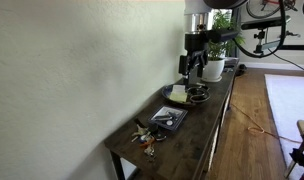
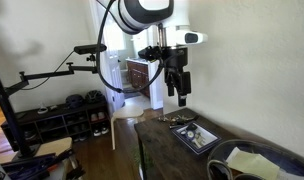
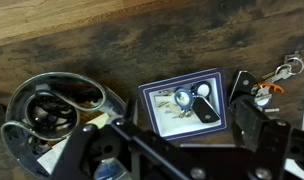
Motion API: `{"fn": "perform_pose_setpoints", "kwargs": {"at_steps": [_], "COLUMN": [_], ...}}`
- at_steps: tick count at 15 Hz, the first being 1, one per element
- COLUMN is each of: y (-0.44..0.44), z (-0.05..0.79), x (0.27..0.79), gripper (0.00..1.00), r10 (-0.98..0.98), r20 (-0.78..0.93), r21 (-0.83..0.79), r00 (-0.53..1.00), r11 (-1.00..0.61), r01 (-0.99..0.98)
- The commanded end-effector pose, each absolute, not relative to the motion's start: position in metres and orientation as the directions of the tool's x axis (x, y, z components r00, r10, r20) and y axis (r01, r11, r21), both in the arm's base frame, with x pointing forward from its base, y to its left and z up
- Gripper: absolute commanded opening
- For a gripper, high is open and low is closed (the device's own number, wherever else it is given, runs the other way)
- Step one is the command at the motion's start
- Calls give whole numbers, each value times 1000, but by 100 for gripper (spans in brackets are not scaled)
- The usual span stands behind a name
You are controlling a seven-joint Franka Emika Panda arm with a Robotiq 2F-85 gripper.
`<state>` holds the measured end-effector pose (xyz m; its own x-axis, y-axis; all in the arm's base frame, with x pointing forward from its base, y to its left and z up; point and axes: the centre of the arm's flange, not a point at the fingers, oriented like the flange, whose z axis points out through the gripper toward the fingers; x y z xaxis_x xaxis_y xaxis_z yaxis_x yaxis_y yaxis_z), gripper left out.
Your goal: Put the keys on the square tray
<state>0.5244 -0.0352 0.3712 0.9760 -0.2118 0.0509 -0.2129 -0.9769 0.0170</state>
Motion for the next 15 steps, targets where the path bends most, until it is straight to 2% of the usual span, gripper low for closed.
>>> {"fn": "perform_pose_setpoints", "kwargs": {"at_steps": [1, 15], "y": [-28, 11], "z": [370, 336], "x": [525, 533], "gripper": [100, 100], "r10": [-205, -209], "r20": [47, 5], "r21": [10, -32], "r00": [978, 978], "r11": [-979, -978], "r01": [-205, -208]}}
